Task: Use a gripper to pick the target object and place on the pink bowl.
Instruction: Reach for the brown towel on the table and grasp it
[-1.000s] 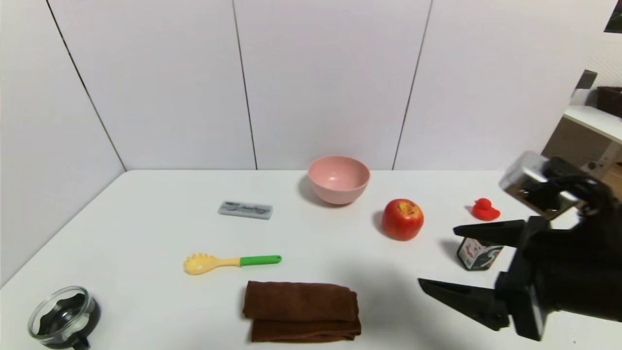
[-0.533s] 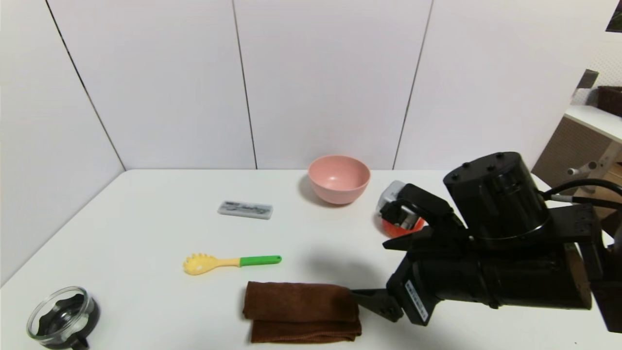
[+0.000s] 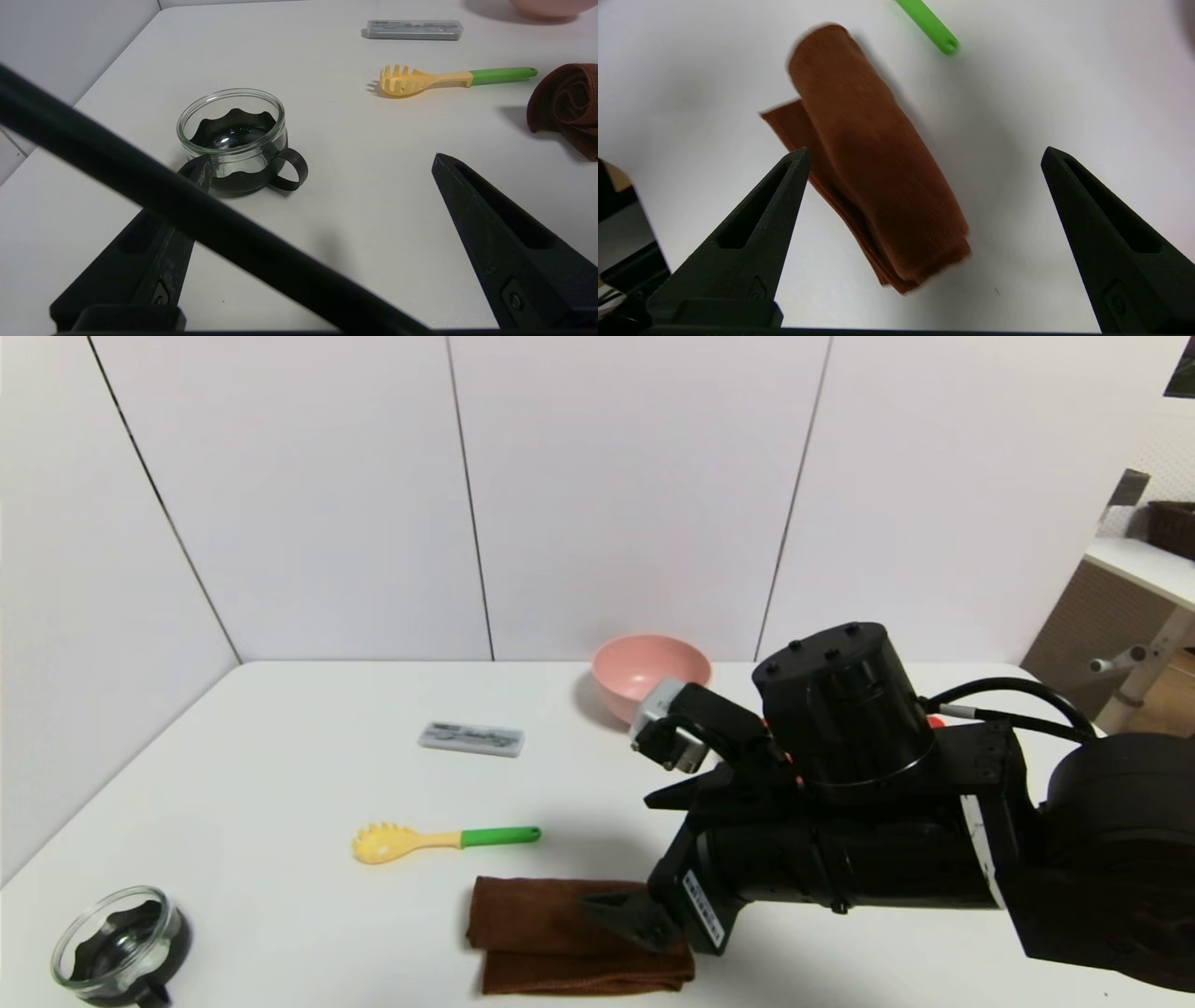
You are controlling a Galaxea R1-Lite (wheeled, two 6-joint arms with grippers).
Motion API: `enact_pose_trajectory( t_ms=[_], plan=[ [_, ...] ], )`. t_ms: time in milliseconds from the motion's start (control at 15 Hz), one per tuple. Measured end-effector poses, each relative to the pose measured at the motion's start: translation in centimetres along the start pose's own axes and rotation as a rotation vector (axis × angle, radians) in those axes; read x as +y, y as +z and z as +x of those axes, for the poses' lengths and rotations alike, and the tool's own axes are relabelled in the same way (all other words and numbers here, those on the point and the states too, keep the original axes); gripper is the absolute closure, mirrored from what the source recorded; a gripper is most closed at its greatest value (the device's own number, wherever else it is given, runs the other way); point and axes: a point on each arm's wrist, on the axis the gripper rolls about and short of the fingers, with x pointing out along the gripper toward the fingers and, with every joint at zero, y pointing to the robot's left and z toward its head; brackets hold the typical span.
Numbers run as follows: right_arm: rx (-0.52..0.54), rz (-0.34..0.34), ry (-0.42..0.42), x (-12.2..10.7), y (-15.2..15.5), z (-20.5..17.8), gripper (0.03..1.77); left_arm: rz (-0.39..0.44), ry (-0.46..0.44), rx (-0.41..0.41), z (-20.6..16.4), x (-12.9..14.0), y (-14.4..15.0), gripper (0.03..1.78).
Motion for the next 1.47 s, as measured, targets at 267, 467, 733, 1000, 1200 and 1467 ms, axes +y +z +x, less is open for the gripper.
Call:
enact_pose_trajectory(
  t_ms=[267, 467, 733, 1000, 1200, 1467],
  plan=[
    [-0.022, -0.062, 0.054, 1.2, -0.2, 1.9, 0.09, 0.0, 0.0, 0.0, 0.0, 0.0, 0.0, 0.12],
    [-0.014, -0.119, 0.065, 1.4, -1.3, 2.7, 0.09, 0.0, 0.0, 0.0, 0.0, 0.0, 0.0, 0.12],
    [-0.052, -0.189, 0.1, 1.6, -3.1, 3.1, 0.09, 0.0, 0.0, 0.0, 0.0, 0.0, 0.0, 0.12],
    [-0.117, -0.202, 0.108, 1.5, -4.1, 3.4, 0.09, 0.0, 0.0, 0.0, 0.0, 0.0, 0.0, 0.12],
    [-0.1, -0.22, 0.103, 1.3, -5.0, 3.7, 0.09, 0.0, 0.0, 0.0, 0.0, 0.0, 0.0, 0.12],
    [-0.069, -0.24, 0.103, 1.1, -6.1, 4.5, 0.09, 0.0, 0.0, 0.0, 0.0, 0.0, 0.0, 0.12]
  ],
)
